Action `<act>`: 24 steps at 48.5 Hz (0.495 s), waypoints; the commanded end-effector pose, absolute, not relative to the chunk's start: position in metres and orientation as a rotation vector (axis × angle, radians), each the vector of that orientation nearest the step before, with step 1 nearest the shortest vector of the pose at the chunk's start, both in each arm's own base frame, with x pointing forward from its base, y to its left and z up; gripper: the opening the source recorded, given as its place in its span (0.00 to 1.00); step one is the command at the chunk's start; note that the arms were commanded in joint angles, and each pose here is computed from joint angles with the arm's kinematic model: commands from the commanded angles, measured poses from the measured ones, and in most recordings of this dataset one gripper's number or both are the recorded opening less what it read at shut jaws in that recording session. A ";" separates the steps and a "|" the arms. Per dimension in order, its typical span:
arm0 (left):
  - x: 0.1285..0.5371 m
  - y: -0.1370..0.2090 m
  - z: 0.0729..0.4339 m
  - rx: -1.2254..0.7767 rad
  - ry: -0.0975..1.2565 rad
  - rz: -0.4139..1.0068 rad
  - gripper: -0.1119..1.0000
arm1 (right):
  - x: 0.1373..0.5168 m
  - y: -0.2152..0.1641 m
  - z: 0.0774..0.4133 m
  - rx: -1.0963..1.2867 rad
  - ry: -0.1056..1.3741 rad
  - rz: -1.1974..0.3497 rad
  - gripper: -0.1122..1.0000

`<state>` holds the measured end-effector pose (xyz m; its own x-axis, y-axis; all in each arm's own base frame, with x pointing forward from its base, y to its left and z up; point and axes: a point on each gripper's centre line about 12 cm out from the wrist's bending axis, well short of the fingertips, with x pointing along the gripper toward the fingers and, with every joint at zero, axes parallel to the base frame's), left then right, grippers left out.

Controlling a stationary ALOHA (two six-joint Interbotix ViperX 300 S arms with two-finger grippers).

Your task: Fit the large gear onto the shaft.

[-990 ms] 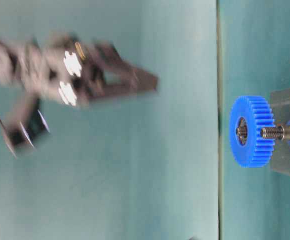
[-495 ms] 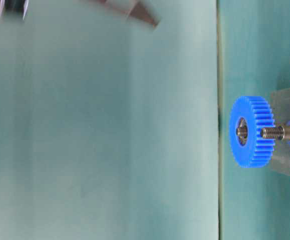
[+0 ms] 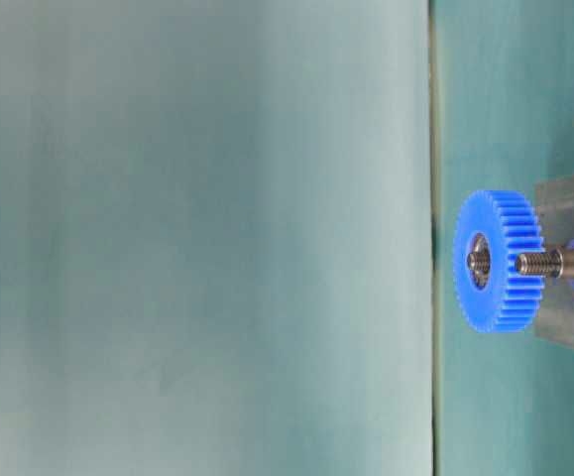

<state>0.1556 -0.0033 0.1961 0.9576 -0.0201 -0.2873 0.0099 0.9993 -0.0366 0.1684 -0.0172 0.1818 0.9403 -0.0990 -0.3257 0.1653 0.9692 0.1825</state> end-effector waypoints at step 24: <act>0.142 -0.003 0.164 -0.048 0.270 -0.011 0.10 | 0.133 -0.011 0.149 0.382 0.383 -0.155 0.73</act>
<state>0.1413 -0.0029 0.1643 0.9632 -0.0202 -0.2682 0.0069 0.9987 -0.0505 0.1314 -0.0114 0.1508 0.9270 -0.0790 -0.3667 0.2029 0.9278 0.3132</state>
